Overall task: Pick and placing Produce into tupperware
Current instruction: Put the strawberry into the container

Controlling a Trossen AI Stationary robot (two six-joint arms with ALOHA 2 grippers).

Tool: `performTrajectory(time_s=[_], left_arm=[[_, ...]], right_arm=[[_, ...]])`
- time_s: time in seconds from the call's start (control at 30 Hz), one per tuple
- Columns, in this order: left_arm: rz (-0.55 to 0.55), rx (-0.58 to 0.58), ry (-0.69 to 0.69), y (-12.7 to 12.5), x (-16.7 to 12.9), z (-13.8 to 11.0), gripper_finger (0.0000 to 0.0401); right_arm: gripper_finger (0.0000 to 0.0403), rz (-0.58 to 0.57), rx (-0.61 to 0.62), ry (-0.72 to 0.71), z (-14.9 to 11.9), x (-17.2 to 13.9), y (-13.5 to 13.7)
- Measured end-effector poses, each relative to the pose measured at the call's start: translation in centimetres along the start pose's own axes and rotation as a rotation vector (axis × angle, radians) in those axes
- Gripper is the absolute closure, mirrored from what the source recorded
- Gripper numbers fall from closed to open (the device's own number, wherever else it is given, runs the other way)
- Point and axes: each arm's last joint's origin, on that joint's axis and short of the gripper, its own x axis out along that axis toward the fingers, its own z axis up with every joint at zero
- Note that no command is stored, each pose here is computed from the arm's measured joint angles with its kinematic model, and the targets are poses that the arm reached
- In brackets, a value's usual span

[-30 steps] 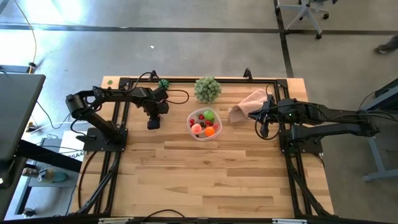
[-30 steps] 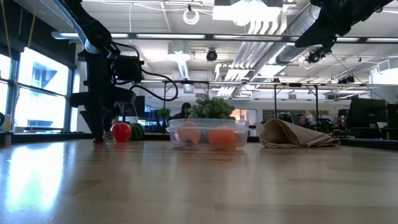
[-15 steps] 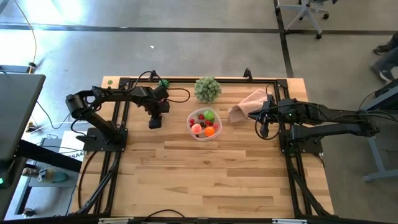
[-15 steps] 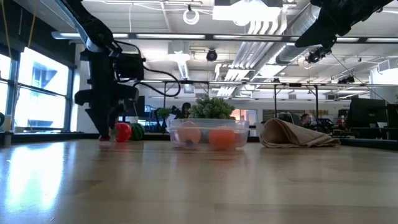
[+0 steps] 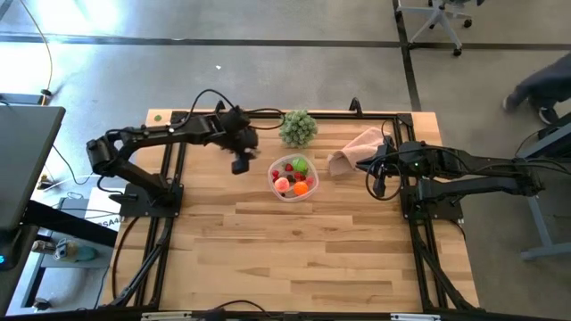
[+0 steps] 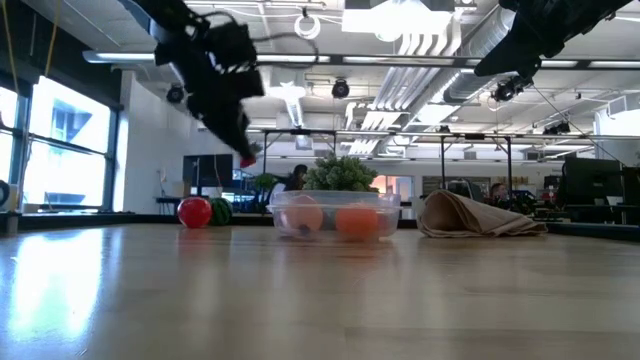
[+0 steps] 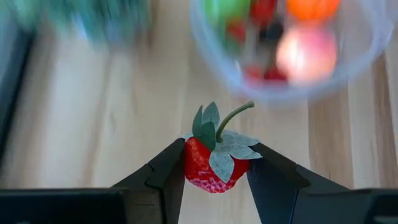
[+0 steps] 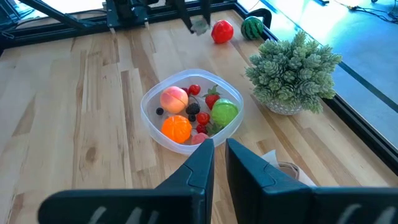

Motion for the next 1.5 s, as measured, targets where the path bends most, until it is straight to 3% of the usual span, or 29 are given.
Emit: performTrajectory(time_s=[0.3,0.53,0.93,1.5], left_arm=[[0.094,0.165,-0.297,-4.2,-0.5,5.6,0.0258],[0.072,0.210,-0.260,-7.3,2.9,6.3,0.0258],[0.062,0.168,-0.226,-6.7,8.8,5.9,0.0258],[0.035,0.095,-0.169,-5.7,11.1,4.8,0.0258]], right_arm=[[0.0373,0.000,0.000,0.000,0.0,0.0,0.0],[0.0373,0.000,0.000,0.000,0.0,0.0,0.0],[0.0373,0.000,0.000,0.000,0.0,0.0,0.0],[0.0373,0.000,0.000,0.000,0.0,0.0,0.0]])
